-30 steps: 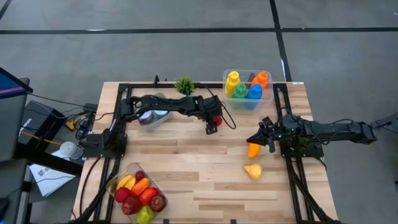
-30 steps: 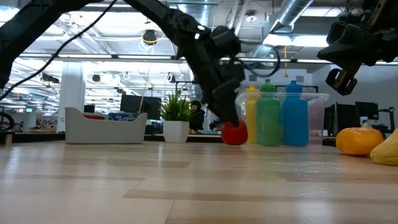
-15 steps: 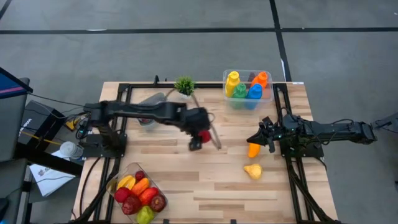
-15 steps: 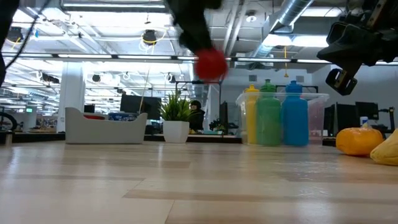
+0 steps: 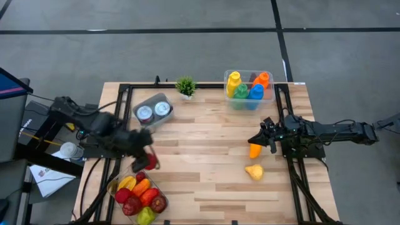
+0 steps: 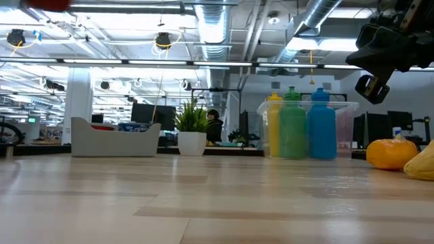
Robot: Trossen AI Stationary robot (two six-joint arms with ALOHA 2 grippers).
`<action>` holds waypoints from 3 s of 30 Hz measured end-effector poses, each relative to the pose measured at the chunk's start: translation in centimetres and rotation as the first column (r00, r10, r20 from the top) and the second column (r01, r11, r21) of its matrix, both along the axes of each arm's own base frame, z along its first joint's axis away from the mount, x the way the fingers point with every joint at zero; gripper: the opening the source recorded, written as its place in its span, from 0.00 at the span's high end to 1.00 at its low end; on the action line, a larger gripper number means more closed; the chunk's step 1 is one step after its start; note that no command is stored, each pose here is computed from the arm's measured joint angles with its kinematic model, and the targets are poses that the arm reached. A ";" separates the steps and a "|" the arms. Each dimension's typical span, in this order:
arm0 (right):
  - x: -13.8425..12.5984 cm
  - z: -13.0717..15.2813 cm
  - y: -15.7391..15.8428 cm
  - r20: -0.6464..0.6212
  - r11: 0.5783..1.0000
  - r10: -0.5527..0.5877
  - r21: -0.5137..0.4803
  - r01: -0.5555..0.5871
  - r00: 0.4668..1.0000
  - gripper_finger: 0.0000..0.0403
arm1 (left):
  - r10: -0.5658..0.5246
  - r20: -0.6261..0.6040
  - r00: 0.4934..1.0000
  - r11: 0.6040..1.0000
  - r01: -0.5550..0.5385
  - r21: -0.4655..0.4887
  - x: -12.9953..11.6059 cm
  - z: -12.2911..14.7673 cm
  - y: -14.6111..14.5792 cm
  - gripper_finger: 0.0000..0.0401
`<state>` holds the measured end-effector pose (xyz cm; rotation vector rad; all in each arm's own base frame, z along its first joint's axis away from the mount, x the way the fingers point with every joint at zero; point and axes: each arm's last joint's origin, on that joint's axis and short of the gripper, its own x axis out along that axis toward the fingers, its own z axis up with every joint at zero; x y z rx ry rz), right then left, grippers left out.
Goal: Pick & Place Food Item
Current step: Put the red apple into the bottom transparent bin, then put the yellow mango into the bottom transparent bin
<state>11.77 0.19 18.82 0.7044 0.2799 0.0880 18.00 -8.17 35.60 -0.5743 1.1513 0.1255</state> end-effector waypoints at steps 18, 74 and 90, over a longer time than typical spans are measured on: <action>0.0 0.0 0.0 0.000 1.000 0.000 0.000 0.000 1.000 0.99 | 0.011 -0.259 0.966 0.997 -0.031 -0.073 -6.3 -8.5 -3.9 0.43; 0.0 0.0 0.0 0.000 1.000 0.000 0.000 0.000 1.000 0.99 | 0.113 0.803 0.586 0.976 -0.215 0.019 7.9 -4.2 7.4 0.16; 0.0 0.0 0.0 0.000 1.000 0.000 0.000 0.000 1.000 0.99 | -0.054 0.644 0.763 0.999 0.039 0.037 18.1 -7.7 10.0 0.19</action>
